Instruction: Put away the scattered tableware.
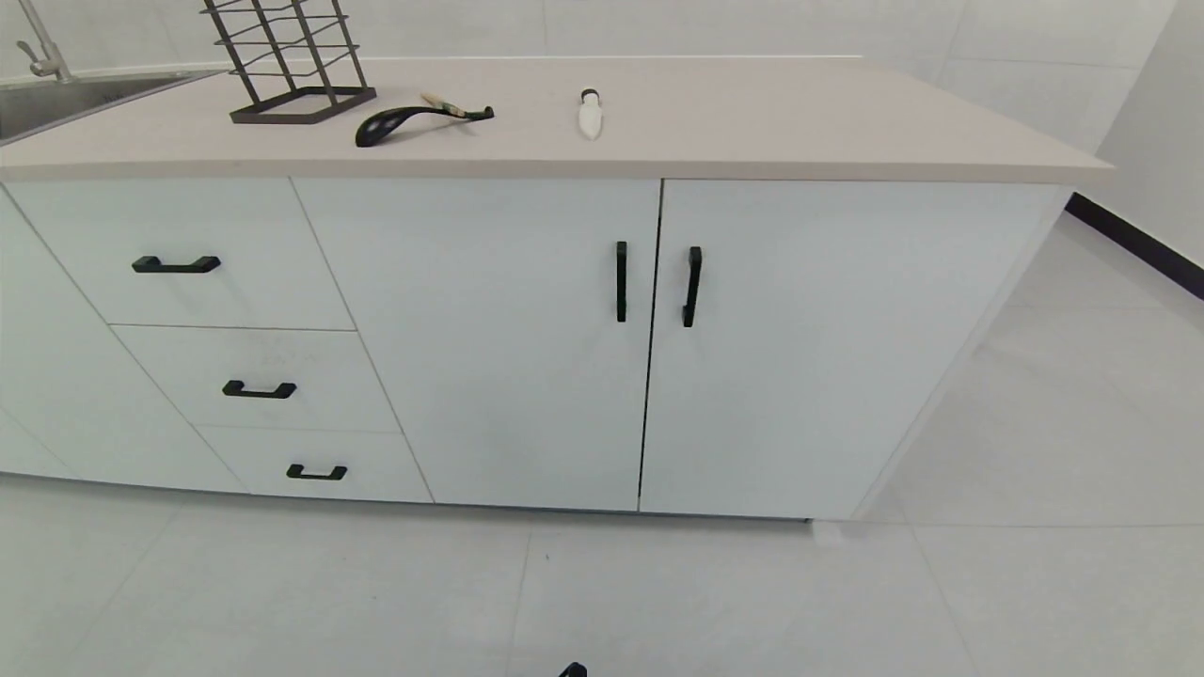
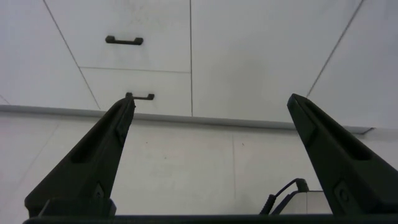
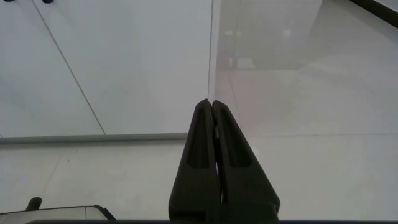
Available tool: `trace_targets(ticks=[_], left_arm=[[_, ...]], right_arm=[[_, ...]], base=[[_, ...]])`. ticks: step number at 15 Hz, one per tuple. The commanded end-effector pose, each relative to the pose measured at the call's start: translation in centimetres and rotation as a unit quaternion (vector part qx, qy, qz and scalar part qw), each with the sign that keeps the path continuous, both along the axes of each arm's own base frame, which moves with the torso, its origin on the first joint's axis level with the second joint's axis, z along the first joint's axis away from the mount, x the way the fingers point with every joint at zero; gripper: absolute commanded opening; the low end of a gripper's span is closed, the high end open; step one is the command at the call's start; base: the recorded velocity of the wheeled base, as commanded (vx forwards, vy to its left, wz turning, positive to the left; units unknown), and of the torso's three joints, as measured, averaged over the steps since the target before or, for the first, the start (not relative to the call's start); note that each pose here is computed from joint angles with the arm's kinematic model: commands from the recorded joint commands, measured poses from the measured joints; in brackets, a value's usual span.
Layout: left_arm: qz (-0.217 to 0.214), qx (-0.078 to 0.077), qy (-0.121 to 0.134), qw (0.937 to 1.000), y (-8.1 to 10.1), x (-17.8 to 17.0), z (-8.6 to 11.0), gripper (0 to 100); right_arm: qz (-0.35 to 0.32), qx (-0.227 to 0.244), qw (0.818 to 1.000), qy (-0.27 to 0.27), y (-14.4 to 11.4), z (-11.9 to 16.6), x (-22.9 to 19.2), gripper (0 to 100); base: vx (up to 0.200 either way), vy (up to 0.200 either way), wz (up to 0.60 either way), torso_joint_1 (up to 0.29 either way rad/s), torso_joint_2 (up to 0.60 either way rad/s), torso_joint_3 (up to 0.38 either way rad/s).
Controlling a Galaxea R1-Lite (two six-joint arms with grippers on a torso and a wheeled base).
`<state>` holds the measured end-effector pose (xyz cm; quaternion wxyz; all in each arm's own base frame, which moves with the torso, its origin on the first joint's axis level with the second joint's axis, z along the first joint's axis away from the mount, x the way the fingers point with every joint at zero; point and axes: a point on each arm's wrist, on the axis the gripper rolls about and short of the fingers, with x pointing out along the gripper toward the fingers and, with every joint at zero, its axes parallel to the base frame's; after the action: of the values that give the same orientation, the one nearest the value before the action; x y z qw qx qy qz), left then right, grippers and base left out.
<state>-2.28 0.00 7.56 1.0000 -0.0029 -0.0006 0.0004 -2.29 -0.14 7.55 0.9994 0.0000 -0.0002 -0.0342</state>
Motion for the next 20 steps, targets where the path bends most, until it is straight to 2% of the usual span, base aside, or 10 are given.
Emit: trace_targets(ticks=[1, 15, 20], left_arm=[[0.0, 0.0, 0.0, 1.0, 0.0, 0.0, 0.01, 100], [-0.001, 0.001, 0.0, 1.0, 0.0, 0.0, 0.01, 100], [-0.001, 0.001, 0.0, 1.0, 0.0, 0.0, 0.01, 100]], right_arm=[[-0.001, 0.0, 1.0, 0.001, 0.0, 0.0, 0.01, 0], [-0.001, -0.001, 1.0, 0.001, 0.0, 0.0, 0.01, 0], [-0.001, -0.001, 1.0, 0.001, 0.0, 0.0, 0.01, 0]], base=[[0.2, 0.2, 0.0, 0.007, 0.0, 0.002], [0.0, 0.2, 0.0, 0.002, 0.0, 0.003], [0.2, 0.2, 0.0, 0.001, 0.0, 0.006]])
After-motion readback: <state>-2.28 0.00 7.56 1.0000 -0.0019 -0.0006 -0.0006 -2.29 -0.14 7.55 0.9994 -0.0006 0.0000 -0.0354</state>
